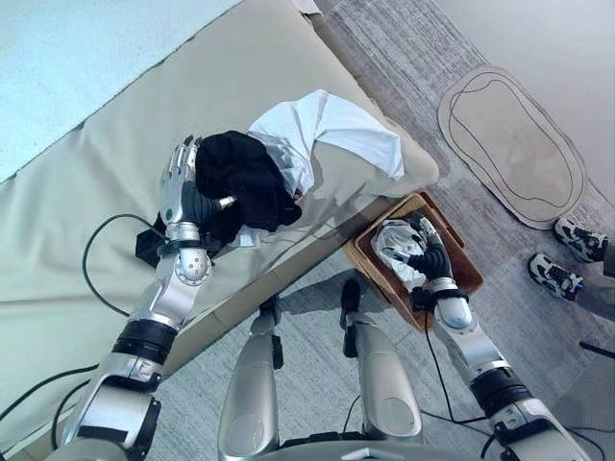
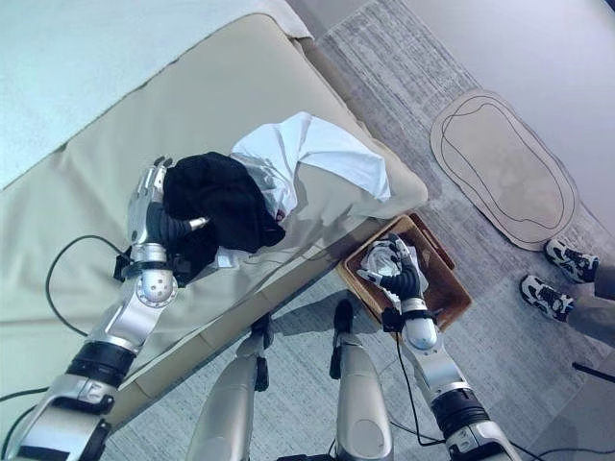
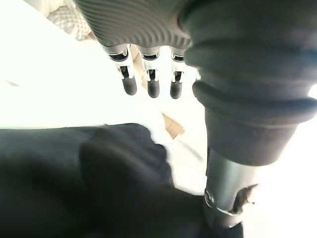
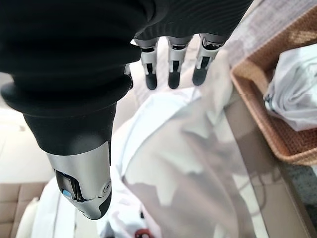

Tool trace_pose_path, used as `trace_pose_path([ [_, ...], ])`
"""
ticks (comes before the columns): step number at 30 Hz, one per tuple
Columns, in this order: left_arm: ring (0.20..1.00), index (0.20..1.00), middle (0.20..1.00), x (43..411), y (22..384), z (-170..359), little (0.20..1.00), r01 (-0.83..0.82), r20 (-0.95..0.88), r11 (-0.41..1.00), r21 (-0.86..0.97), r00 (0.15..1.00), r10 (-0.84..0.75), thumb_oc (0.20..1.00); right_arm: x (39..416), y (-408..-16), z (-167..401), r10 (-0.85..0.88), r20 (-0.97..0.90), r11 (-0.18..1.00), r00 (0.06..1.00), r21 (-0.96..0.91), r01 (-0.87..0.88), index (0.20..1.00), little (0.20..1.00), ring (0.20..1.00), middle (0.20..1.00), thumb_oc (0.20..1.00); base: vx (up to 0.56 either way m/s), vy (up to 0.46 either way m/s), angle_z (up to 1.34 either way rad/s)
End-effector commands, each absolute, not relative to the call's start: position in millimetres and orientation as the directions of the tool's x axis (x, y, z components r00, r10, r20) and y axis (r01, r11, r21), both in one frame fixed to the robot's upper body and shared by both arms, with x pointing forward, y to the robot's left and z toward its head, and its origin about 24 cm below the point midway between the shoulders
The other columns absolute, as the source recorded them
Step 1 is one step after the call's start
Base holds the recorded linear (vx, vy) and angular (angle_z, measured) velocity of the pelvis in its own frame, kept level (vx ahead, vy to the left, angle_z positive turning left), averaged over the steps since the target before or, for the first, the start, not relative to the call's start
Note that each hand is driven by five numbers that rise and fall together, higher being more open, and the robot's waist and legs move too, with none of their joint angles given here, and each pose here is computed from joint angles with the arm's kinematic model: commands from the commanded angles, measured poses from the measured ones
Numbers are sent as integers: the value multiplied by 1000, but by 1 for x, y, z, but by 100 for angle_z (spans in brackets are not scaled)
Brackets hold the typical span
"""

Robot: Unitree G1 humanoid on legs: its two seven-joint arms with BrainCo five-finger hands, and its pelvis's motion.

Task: Pick up clothes into the bucket

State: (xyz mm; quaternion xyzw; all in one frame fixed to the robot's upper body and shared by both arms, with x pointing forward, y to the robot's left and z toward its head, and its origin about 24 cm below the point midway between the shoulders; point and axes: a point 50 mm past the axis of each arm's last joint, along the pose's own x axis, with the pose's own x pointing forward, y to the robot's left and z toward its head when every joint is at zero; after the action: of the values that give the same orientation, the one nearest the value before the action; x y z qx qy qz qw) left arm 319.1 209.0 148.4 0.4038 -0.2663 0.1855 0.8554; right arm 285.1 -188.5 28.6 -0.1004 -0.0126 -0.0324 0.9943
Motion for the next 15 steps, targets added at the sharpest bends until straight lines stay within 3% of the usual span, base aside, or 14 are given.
trace_pose_path([
  [1, 1000, 1000, 1000, 313, 204, 177, 1000, -562, 705, 677, 476, 703, 89, 1000, 280, -186, 45, -57, 142, 983, 988, -165, 81, 1000, 1000, 1000, 1000, 1000, 29, -15, 5],
  [9, 1000, 1000, 1000, 315, 185, 185, 1000, -504, 715, 735, 455, 699, 37, 1000, 280, -186, 45, -51, 138, 983, 989, -168, 75, 1000, 1000, 1000, 1000, 1000, 2, -2, 0],
  [15, 1000, 1000, 1000, 339, 195, 165, 1000, -539, 635, 600, 591, 770, 66, 1000, 283, -183, 49, -40, 150, 983, 988, -169, 66, 1000, 1000, 1000, 1000, 1000, 0, 0, 0],
])
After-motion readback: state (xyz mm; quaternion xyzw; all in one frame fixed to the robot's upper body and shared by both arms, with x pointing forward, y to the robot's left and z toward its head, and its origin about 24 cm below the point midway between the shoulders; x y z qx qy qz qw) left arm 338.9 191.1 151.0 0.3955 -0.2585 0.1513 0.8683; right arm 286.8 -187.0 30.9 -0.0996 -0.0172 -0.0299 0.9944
